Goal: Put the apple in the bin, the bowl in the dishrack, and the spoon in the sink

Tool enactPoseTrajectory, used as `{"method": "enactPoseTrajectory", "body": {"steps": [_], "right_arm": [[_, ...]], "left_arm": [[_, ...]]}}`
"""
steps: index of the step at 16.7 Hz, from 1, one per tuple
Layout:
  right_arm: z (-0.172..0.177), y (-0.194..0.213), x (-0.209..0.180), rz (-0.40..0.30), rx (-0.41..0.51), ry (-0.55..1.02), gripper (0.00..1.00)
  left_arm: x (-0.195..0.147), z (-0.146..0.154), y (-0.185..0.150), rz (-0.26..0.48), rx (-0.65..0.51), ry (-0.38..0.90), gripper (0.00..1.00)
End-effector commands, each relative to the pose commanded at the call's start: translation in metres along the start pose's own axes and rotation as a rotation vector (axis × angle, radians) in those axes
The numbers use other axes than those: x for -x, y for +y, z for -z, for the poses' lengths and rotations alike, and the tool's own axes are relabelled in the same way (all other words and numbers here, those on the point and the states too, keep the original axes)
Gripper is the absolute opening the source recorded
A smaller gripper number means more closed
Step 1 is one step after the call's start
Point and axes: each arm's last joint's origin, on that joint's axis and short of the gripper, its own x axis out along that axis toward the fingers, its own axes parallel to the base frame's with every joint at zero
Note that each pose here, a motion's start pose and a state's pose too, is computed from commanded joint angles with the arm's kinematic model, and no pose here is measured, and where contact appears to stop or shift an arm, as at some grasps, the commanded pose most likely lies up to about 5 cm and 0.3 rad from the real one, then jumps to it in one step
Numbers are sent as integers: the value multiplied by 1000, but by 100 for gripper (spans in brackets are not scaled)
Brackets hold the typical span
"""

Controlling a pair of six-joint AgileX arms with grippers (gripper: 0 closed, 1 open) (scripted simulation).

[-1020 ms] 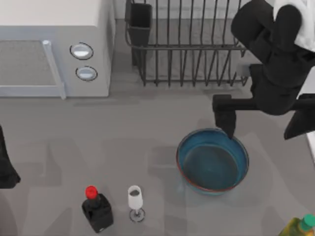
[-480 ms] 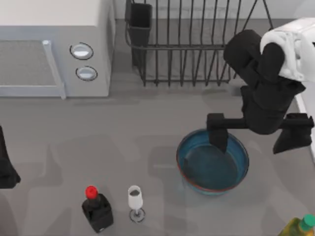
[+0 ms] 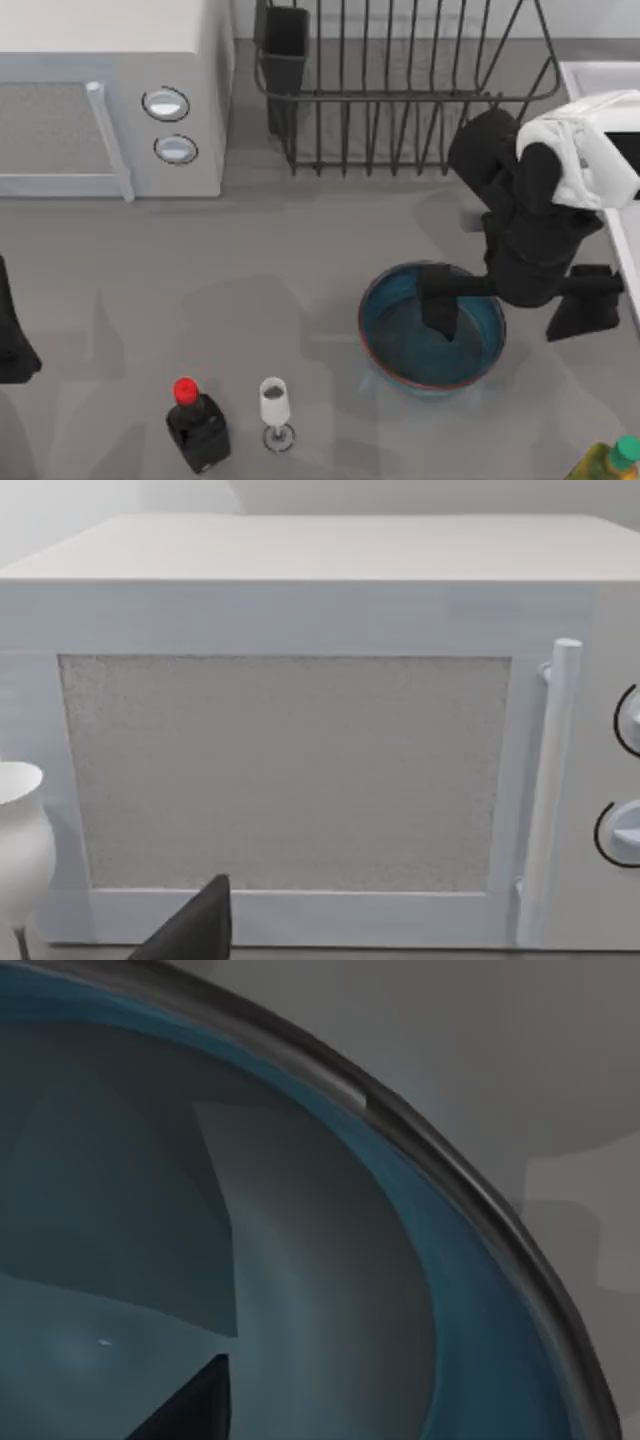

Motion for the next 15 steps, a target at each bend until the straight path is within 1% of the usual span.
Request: {"method": "enactPoseTrajectory", "body": {"steps": [1,14,15], "right_arm": [[0,0,0,0,0,0,100],[0,0,0,0,0,0,2],[0,0,0,0,0,0,0]], "left_arm": [[0,0,0,0,0,0,100],[0,0,0,0,0,0,100],[0,0,0,0,0,0,100]]}}
